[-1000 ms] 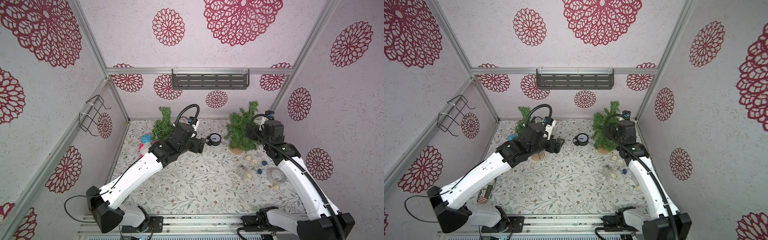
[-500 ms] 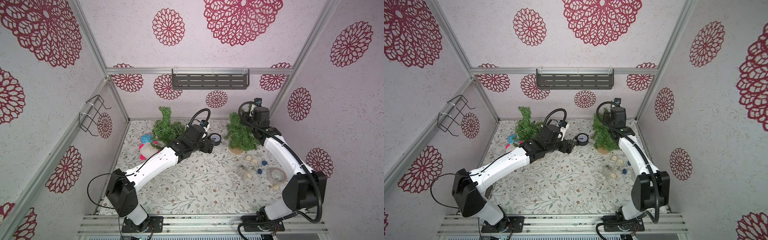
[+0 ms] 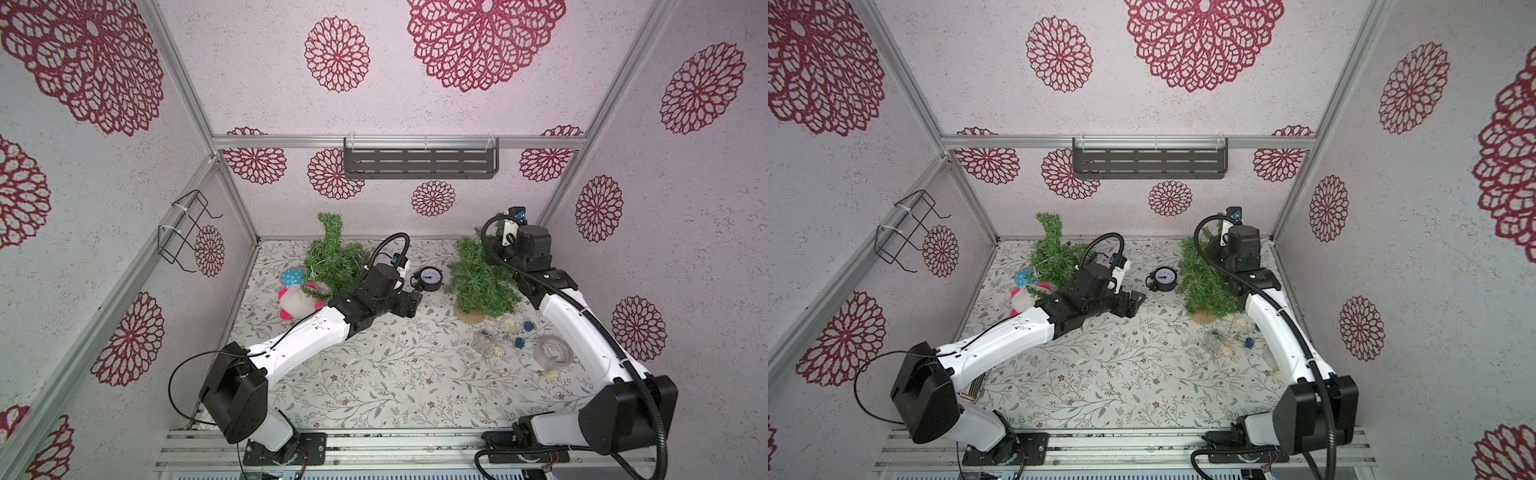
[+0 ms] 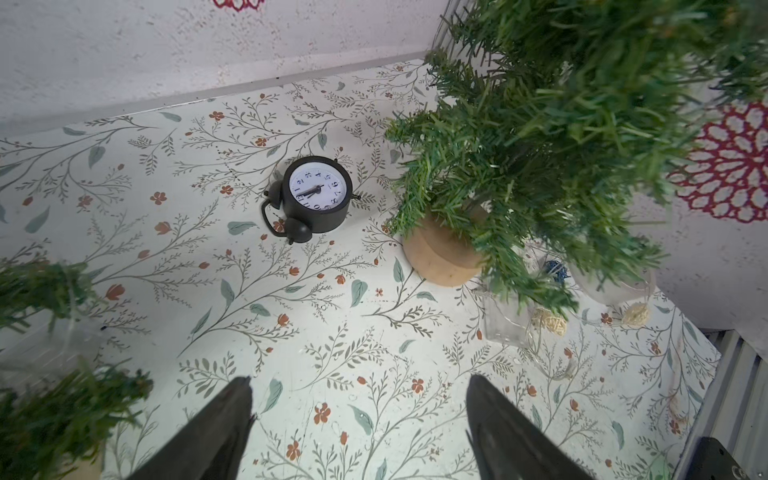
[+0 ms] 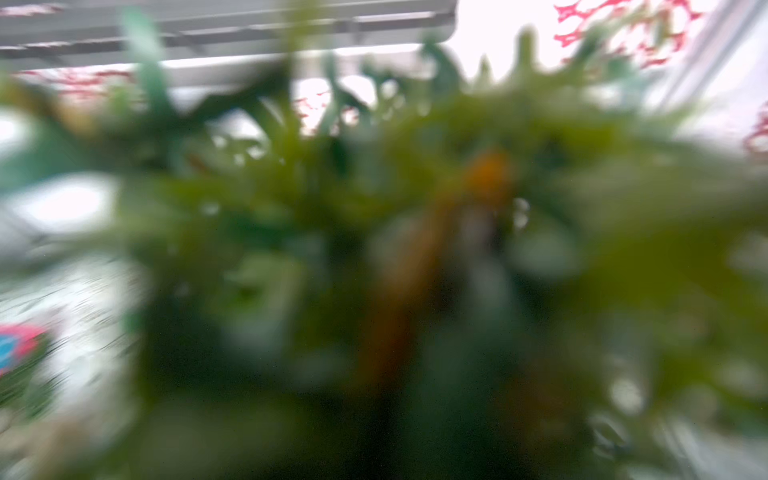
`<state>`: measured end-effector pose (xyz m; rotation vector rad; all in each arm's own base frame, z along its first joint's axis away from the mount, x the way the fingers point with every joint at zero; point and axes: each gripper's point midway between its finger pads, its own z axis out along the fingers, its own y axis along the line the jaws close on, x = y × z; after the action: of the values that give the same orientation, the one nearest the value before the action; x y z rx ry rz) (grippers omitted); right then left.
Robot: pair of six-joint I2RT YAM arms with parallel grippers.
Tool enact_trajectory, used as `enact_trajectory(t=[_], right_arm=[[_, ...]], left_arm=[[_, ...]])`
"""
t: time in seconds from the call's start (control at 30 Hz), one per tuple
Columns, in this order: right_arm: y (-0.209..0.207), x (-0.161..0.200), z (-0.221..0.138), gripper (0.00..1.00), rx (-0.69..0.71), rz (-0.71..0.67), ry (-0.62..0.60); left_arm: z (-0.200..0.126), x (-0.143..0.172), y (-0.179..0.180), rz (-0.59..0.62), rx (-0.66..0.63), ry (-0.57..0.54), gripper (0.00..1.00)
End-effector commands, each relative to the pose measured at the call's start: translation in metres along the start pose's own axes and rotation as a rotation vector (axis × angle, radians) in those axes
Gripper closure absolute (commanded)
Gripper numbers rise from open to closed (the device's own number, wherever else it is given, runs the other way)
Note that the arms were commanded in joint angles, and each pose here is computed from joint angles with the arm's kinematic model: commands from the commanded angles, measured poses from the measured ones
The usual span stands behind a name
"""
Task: Wrap string light around the christmas tree
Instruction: Move the christmas tree to the center of the board.
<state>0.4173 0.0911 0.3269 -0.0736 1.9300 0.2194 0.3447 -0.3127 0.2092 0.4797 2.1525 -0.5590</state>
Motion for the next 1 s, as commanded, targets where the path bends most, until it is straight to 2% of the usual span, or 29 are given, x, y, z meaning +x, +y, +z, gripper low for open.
enact_trajectory(t=[0.0, 0.13, 0.3, 0.33, 0.4, 0.43, 0.53, 0.6, 0.7, 0.83, 0.97], right_arm=[[0.056, -0.041, -0.035, 1.00, -0.233, 0.000, -0.162], [0.084, -0.038, -0.036, 1.00, -0.274, -0.133, -0.172], [0.096, -0.012, -0.026, 1.00, -0.349, -0.110, -0.116], [0.097, -0.004, -0.023, 0.97, -0.360, -0.105, -0.103], [0.099, 0.010, -0.021, 0.88, -0.378, -0.100, -0.078], [0.100, 0.013, -0.022, 0.79, -0.384, -0.092, -0.068], [0.100, 0.016, -0.031, 0.41, -0.393, -0.068, -0.042], [0.098, 0.016, -0.042, 0.29, -0.395, -0.048, -0.028], [0.095, 0.021, -0.064, 0.21, -0.402, -0.015, 0.002], [0.088, 0.040, -0.091, 0.14, -0.406, 0.054, 0.064], [0.078, 0.066, -0.109, 0.14, -0.370, 0.138, 0.142]], left_arm=[[-0.006, -0.015, -0.003, 0.004, 0.017, -0.079, 0.17], [-0.004, -0.006, 0.001, 0.000, 0.009, -0.064, 0.17], [-0.003, 0.007, 0.001, -0.001, 0.012, -0.039, 0.17], [-0.003, 0.010, 0.002, 0.001, 0.006, -0.038, 0.17], [-0.002, 0.013, 0.004, 0.002, -0.009, -0.044, 0.17], [-0.002, 0.014, 0.004, 0.004, -0.013, -0.051, 0.17], [-0.004, 0.015, 0.003, 0.028, -0.030, -0.080, 0.15], [-0.006, 0.013, 0.007, 0.044, -0.066, -0.087, 0.13], [-0.012, 0.011, 0.019, 0.046, -0.141, -0.084, 0.00], [-0.020, 0.007, 0.043, 0.013, -0.288, -0.092, 0.02], [-0.024, 0.006, 0.046, -0.015, -0.307, -0.062, 0.02]])
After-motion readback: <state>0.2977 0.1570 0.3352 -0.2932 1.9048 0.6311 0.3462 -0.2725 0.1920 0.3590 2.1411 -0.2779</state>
